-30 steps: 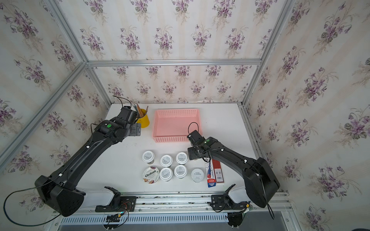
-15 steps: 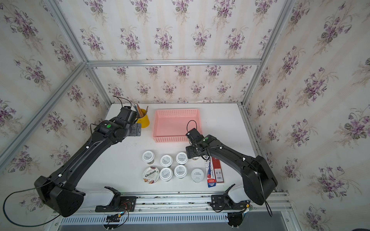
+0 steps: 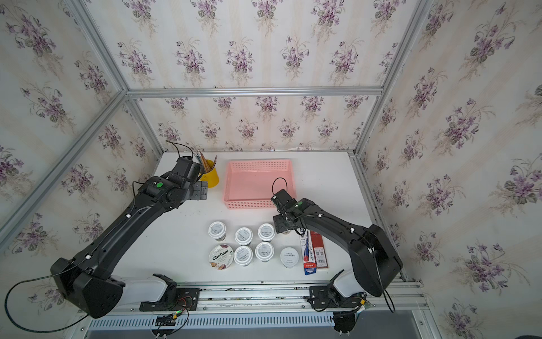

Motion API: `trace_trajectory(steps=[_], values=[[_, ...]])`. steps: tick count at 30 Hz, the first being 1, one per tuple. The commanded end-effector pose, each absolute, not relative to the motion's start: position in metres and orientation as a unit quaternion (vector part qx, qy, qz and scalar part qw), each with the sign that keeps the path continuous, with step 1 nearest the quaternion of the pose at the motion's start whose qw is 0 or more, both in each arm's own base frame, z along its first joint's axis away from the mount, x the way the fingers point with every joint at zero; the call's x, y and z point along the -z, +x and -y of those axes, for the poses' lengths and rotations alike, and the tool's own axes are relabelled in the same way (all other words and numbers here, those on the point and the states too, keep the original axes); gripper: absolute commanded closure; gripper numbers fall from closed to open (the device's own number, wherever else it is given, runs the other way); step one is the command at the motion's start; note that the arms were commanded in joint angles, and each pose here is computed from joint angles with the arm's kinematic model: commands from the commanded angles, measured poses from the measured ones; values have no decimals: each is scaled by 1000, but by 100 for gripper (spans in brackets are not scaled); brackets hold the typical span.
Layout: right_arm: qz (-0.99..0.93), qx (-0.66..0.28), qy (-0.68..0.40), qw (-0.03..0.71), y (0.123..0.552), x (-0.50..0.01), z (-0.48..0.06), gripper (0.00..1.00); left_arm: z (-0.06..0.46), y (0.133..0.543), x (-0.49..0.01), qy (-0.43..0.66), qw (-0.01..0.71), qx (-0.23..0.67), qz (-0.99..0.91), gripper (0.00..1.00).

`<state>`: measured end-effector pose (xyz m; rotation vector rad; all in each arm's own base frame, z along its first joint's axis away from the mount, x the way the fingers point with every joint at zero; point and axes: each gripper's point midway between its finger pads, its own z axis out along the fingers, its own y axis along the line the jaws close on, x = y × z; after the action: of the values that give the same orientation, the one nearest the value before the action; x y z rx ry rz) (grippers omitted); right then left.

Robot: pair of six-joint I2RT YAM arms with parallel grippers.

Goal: Put the yogurt in the basket
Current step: Pick up the yogurt from the center of the board.

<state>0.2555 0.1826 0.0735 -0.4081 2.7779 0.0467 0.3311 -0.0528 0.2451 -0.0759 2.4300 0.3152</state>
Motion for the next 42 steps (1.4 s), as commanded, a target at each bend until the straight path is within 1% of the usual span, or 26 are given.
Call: trace_trajectory(steps=[1,7,12,16,22,31,42], values=[[-976,-14,-145,160,255,-71,-183,19,53,330,-244,-25,333,-123,-935,1],[-976,-21,-147,163,257,-71,-187,16,53,330,-243,-24,332,-122,-935,1],[-974,-24,-144,171,258,-78,-186,15,54,330,-242,-24,330,-119,-936,1],[-974,-31,-143,174,258,-81,-188,12,55,330,-243,-24,332,-117,-936,1],[-974,-46,-137,177,257,-82,-192,12,55,330,-245,-24,334,-113,-935,1],[-974,-49,-131,180,258,-78,-192,20,55,328,-246,-25,336,-111,-935,1],[-974,-9,-121,192,259,-81,-175,21,56,329,-248,-26,338,-108,-934,1]])
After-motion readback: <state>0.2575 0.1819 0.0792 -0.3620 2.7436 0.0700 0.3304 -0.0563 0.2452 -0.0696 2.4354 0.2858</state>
